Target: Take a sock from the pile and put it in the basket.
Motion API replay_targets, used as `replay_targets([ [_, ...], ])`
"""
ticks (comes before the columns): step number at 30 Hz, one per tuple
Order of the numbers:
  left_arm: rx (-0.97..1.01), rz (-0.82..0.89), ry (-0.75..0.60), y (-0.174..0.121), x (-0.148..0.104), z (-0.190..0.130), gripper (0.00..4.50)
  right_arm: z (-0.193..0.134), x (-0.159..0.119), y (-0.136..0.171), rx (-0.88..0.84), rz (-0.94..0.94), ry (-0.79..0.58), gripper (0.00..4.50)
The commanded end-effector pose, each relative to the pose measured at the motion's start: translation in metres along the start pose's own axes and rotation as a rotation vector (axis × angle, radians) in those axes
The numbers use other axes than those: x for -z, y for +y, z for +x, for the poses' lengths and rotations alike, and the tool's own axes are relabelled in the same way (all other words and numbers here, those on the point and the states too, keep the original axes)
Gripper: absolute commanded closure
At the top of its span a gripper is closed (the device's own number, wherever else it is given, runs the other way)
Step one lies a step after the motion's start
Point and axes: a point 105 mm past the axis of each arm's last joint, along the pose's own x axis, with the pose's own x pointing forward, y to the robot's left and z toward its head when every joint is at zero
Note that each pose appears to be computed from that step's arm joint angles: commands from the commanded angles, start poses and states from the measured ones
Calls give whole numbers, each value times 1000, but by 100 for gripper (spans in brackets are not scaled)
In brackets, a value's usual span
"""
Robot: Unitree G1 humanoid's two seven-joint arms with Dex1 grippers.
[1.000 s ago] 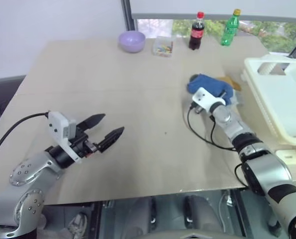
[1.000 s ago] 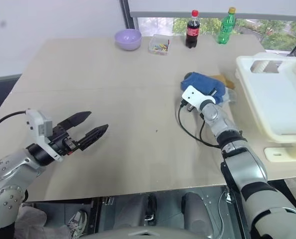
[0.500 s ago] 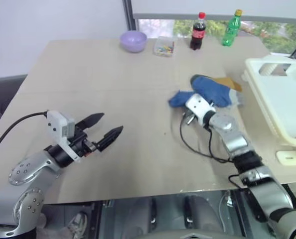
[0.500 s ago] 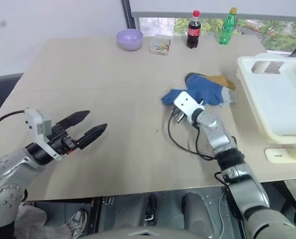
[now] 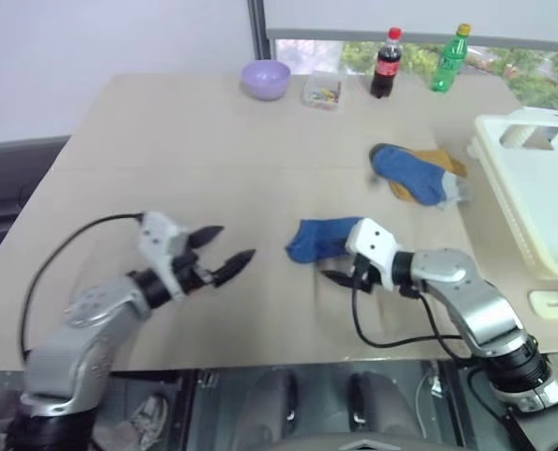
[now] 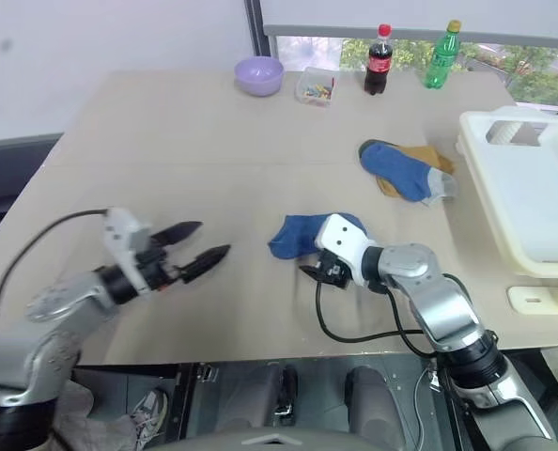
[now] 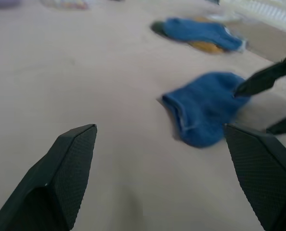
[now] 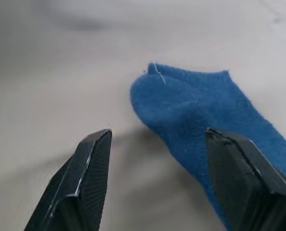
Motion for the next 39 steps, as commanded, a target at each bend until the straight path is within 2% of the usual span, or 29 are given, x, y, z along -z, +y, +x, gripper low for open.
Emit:
replay_targets([
  [1,-32,-26,28,-2,12,28,0,-23,-17,-16,111,-101,-72,128],
  [4,-14,-34,46,-7,20,47,0,-38,-12,-11,88,-94,-123,128],
  [9,24,6,80,-10,28,62,222,-64,6,-13,98,-57,-71,123],
  [11,35,4,76,-11,28,64,312,-72,6,-17,127,-40,-78,73],
  [13,45,17,79,-10,28,65,397,-75,5,-18,148,-29,-94,3],
  [14,50,21,75,-10,28,66,438,-77,4,-19,162,-31,-102,0],
  [19,85,12,14,-11,16,70,445,-78,-2,-22,210,-29,-161,0],
  [23,115,7,-23,-6,8,60,445,-78,-3,-22,219,-36,-174,0],
  [29,101,-6,-51,17,-2,20,445,-77,-1,-21,219,-37,-185,0],
  [32,100,8,-80,36,-22,-26,445,-75,0,-20,212,-37,-193,0],
  [35,192,-21,-57,30,-29,-46,445,-73,2,-20,208,-28,-197,0],
  [37,258,-53,-37,18,-28,-40,355,-71,4,-21,205,-26,-195,0],
  [39,250,-35,-20,10,-25,-21,266,-69,5,-22,203,-30,-193,0],
])
